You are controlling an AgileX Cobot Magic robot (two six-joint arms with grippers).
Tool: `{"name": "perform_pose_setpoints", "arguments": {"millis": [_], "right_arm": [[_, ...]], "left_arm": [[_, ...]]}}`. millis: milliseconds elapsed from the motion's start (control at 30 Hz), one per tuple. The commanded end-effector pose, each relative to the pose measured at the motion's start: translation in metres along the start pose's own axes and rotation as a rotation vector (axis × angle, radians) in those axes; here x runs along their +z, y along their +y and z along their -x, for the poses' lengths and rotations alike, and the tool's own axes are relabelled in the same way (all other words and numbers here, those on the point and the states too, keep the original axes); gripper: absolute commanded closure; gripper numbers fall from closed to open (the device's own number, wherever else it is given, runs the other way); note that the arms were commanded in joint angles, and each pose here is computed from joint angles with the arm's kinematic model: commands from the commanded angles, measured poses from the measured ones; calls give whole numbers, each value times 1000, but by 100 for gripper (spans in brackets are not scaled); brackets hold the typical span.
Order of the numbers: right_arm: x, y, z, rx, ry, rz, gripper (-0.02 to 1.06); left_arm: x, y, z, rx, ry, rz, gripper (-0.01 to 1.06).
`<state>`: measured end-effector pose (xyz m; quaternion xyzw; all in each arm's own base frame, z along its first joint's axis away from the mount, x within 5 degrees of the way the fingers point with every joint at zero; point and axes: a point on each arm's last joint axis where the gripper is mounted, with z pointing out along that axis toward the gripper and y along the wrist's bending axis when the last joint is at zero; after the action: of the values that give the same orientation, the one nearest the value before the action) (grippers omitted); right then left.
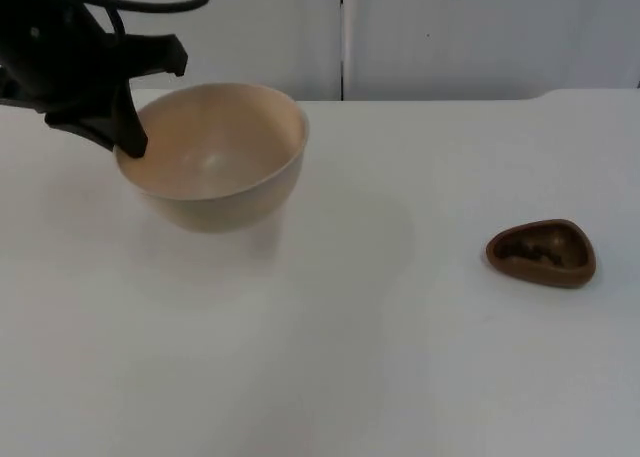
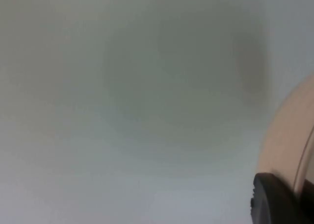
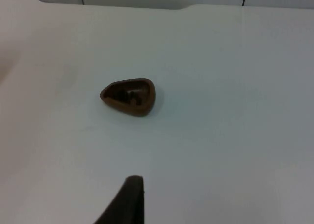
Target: Pick up the bowl with the left hand and pour the coffee beans from the cup into the bowl with the right hand.
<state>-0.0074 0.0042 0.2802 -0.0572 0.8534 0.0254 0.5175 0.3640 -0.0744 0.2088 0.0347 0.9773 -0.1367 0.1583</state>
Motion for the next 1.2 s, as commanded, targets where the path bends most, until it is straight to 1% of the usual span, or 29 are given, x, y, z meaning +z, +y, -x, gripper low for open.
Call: {"name": "perform_pose_setpoints", "arguments": {"millis": [0,100,233,367,400,533,567,600,733,767,900,933,1033,1167], "right_arm": [[0,0,0,-1,-7,-12,-1],[0,0,0,-1,-7,-12,-1],[0,0,0,-1,-7,-12,-1],[0,0,0,-1,-7,-12,-1],[0,0,0,-1,-7,-12,-1],[0,0,0,-1,-7,-12,-1],[0,0,0,-1,-7,-12,-1],[0,0,0,-1,-7,-12,-1],[0,0,0,-1,-7,-12,-1],[0,0,0,-1,-7,-12,-1],[0,0,0,-1,-7,-12,-1],[0,0,0,-1,-7,-12,-1],[0,0,0,-1,-7,-12,-1],[0,0,0,-1,-7,-12,-1]], "left_arm": [[-8,-5,1,-5,-9,-14,105],[-9,-6,-1,-2,4,-17,105],[-9,-11,-3,26,16,-10,105],[-5,-30,-6,72,19,-22,105],[-5,-30,-6,72,19,-22,105],[0,-52,-14,151,46,-33,105],[0,-56,-16,173,54,-33,105],[0,-56,-16,173,54,-33,105],[3,-76,-24,259,82,-47,105],[3,-76,-24,259,82,-47,105],[6,-94,-31,301,92,-72,105],[6,-94,-31,301,92,-72,105],[7,-112,-39,340,102,-124,105],[7,-119,-42,357,107,-142,105]]}}
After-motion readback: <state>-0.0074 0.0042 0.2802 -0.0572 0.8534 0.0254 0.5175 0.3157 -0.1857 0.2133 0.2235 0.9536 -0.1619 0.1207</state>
